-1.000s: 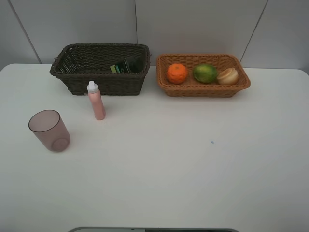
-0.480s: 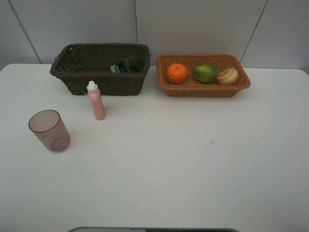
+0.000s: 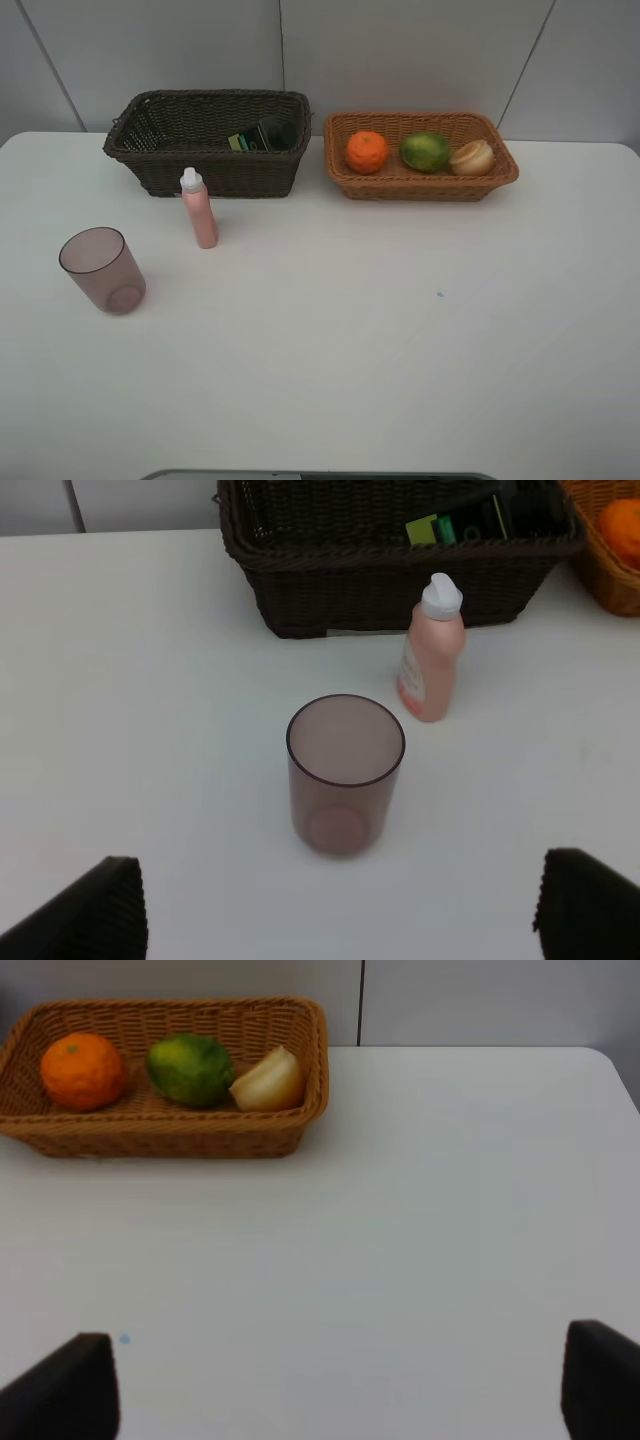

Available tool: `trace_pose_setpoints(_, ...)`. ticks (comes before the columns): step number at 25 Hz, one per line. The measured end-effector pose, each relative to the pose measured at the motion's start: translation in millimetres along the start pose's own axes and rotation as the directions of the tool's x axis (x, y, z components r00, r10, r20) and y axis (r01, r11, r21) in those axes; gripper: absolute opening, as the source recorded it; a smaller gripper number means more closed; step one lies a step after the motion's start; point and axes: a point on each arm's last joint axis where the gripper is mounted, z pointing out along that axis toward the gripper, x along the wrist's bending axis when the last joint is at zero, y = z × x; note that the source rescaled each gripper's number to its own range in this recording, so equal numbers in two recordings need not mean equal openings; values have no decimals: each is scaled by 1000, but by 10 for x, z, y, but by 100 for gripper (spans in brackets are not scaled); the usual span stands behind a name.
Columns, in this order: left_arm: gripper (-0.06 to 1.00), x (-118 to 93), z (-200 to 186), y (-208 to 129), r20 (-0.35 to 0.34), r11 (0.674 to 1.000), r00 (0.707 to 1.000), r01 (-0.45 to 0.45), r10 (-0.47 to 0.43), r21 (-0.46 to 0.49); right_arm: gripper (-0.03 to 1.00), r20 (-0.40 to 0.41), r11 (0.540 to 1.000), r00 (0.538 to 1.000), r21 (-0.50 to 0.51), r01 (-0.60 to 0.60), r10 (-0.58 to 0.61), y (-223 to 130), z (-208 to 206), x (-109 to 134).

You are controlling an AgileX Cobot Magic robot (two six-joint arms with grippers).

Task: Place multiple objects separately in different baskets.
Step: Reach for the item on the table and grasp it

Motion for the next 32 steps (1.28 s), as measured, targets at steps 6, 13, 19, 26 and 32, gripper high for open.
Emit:
trace_pose_setpoints(6, 100, 5, 222, 228, -1, 990, 999, -51, 51, 130, 87, 0, 1000, 1000, 0, 2, -2, 0, 0, 0)
trace_pose_setpoints(13, 100, -12, 760, 647, 31, 930, 997, -78, 72, 358, 87, 0, 1000, 1000, 0, 2, -2, 0, 0, 0)
trace_pose_setpoints(19, 100, -10, 1450, 809, 34, 803, 998, -68, 59, 592, 87, 0, 1000, 1000, -1, 2, -2, 1, 0, 0)
trace_pose_setpoints(26, 100, -1, 2063, 820, 34, 686, 998, -59, 50, 725, 87, 0, 1000, 1000, -1, 2, -2, 1, 0, 0)
trace_pose_setpoints(32, 100, 35, 2242, 771, 3, 672, 998, -42, 59, 739, 87, 0, 1000, 1000, -1, 2, -2, 1, 0, 0)
